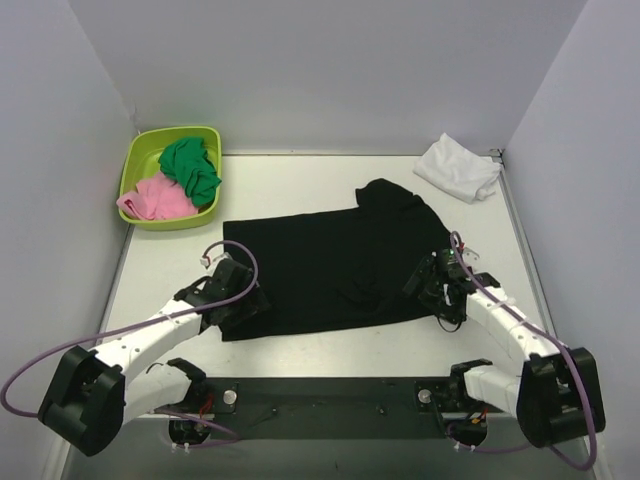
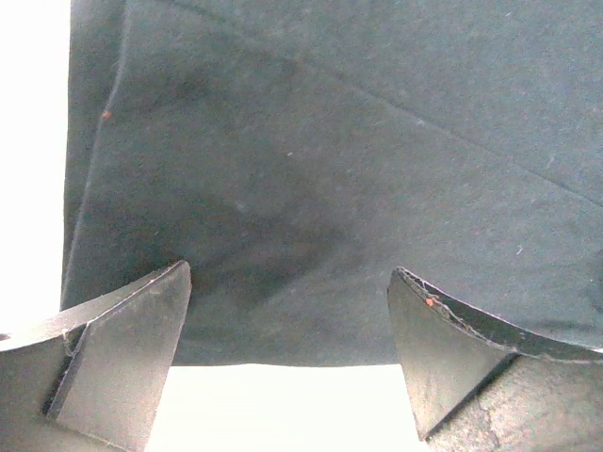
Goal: Fold and stack the t-shirts
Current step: Fold the flattened tshirt in 1/3 of the way
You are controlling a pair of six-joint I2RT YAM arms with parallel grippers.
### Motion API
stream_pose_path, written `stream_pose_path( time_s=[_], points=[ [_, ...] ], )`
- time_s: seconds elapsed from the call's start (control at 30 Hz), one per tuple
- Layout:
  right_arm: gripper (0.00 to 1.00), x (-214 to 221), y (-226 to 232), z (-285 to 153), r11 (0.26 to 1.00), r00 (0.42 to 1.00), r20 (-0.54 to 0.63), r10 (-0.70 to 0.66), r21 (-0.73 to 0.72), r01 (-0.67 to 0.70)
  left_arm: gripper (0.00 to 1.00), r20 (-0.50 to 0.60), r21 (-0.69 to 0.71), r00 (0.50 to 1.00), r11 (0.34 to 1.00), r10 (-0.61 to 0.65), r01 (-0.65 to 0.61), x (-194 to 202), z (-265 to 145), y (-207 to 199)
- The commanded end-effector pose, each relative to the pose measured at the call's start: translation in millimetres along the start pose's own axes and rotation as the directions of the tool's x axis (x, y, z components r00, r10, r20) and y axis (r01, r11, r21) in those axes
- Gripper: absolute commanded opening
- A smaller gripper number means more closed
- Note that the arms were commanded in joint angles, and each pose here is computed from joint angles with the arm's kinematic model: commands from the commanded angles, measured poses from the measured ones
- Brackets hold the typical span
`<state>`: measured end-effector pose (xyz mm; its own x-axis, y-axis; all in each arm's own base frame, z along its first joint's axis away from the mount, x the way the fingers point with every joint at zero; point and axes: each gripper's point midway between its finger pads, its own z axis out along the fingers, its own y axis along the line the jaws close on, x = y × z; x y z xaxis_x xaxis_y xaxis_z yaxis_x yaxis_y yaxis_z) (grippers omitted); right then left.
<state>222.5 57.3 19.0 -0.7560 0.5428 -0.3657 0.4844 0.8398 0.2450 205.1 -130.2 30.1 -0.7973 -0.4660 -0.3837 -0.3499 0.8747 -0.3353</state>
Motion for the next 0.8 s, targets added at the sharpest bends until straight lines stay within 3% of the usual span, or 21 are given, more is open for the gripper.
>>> stream_pose_path(
  time_s=[0.0,0.2,0.37,0.53,0.77],
  points=[
    [1.00,34,-32,-22,0.991,1.000,-0.021,0.006,0.131,-0.003,0.96,-0.055,-0.114,0.998,0.993,-0.038,0.032,23,-9,38],
    [1.00,42,-35,-50,0.996,0.997,0.068,-0.040,0.086,0.034,0.96,0.007,-0.040,0.998,0.997,-0.067,0.067,14,-37,34],
    [1.00,8,19,-85,0.982,0.963,0.235,-0.135,-0.095,0.161,0.96,0.113,0.054,0.993,0.998,-0.036,0.030,-23,-70,4],
    [1.00,16,65,-65,0.944,0.956,0.131,-0.264,-0.170,0.284,0.96,0.159,0.132,0.987,0.991,-0.030,0.009,-47,-82,-27],
    [1.00,22,109,-35,0.891,0.936,0.118,-0.331,-0.289,0.352,0.96,0.165,0.189,0.985,0.982,-0.042,0.010,-56,-78,-45]
  ],
)
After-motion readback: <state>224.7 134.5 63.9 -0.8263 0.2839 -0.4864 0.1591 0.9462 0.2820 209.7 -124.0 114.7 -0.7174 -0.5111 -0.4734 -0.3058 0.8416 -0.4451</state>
